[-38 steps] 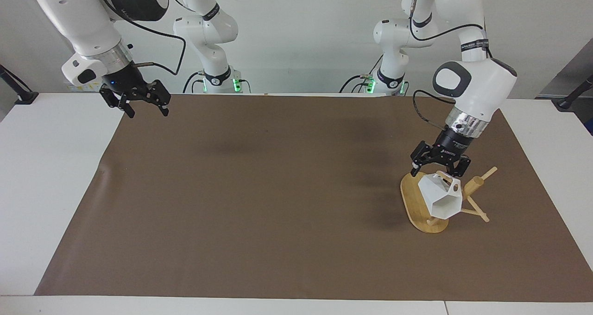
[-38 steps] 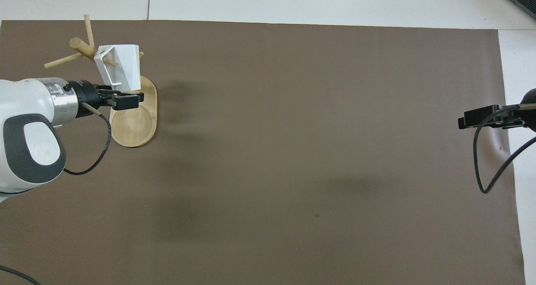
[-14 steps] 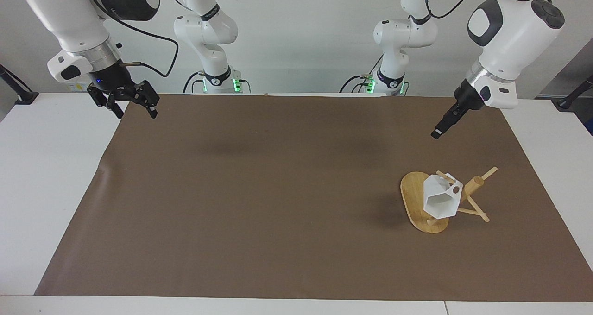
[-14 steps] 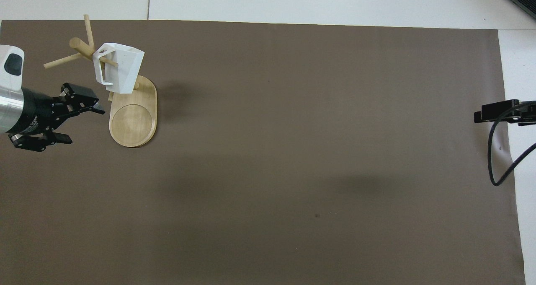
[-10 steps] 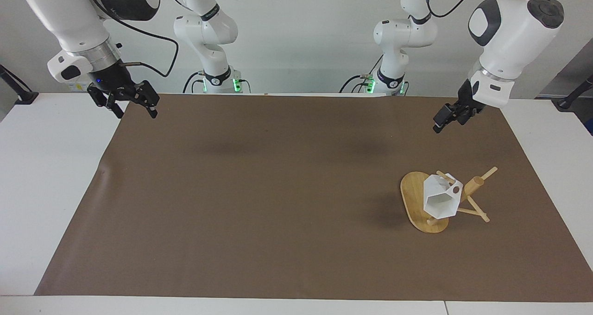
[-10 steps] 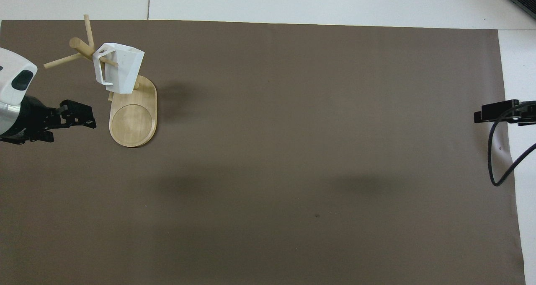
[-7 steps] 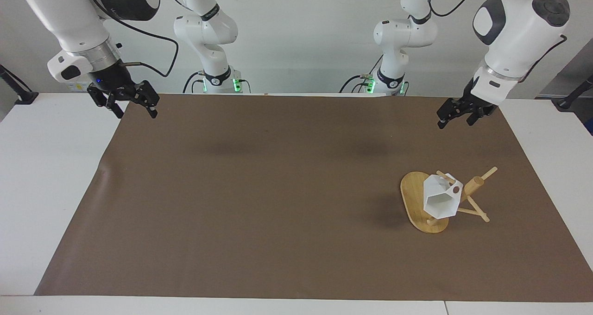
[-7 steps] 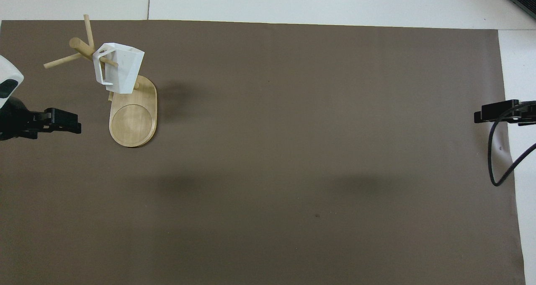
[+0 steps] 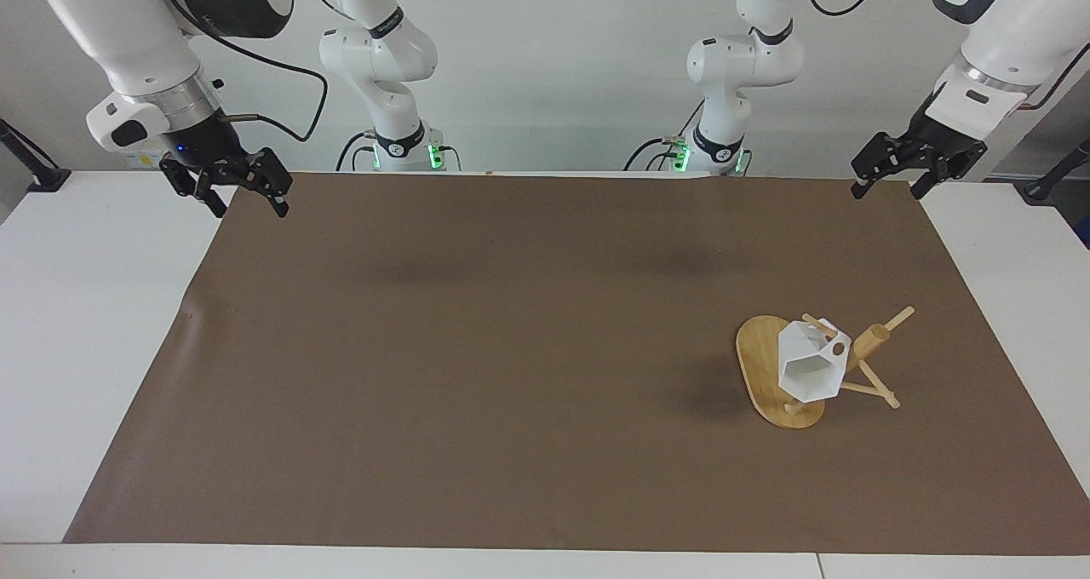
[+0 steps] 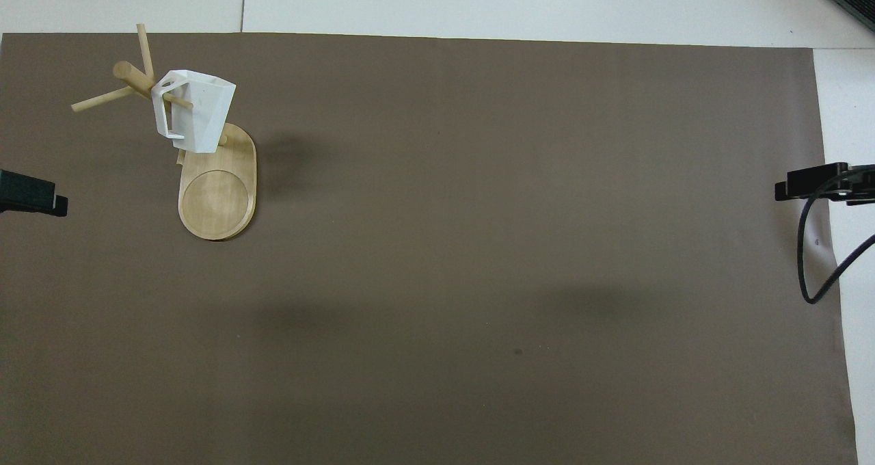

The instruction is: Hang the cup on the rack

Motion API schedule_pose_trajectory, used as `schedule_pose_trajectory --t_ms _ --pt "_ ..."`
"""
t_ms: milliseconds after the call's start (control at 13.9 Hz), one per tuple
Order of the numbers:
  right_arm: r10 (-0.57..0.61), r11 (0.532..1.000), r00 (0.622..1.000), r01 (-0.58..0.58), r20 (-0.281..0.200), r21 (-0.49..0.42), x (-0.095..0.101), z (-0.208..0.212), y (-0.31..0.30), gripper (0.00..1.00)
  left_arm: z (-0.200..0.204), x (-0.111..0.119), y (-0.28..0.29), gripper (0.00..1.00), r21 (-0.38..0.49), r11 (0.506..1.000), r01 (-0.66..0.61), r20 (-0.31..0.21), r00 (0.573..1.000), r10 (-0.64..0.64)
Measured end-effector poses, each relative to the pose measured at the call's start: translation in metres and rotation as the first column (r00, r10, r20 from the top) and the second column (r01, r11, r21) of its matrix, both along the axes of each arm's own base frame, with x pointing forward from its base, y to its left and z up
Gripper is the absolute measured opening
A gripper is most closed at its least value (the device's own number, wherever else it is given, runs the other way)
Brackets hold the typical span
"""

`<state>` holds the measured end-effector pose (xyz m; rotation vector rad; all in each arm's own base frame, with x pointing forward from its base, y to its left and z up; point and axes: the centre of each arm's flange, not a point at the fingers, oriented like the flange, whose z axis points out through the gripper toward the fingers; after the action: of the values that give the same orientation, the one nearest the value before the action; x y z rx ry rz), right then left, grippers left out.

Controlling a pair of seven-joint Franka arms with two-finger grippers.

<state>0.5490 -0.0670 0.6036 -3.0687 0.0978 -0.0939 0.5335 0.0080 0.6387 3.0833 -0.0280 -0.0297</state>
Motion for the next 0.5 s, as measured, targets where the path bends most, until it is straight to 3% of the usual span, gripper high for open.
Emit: schedule_pose_trajectory --t_ms 505 --pt "-0.003 1.0 1.0 0.003 0.0 0.0 -0.0002 0.0 -0.0019 1.0 0.0101 -0.0059 -0.0067 1.0 0.0 1.0 0.016 -0.017 1.0 -0.016"
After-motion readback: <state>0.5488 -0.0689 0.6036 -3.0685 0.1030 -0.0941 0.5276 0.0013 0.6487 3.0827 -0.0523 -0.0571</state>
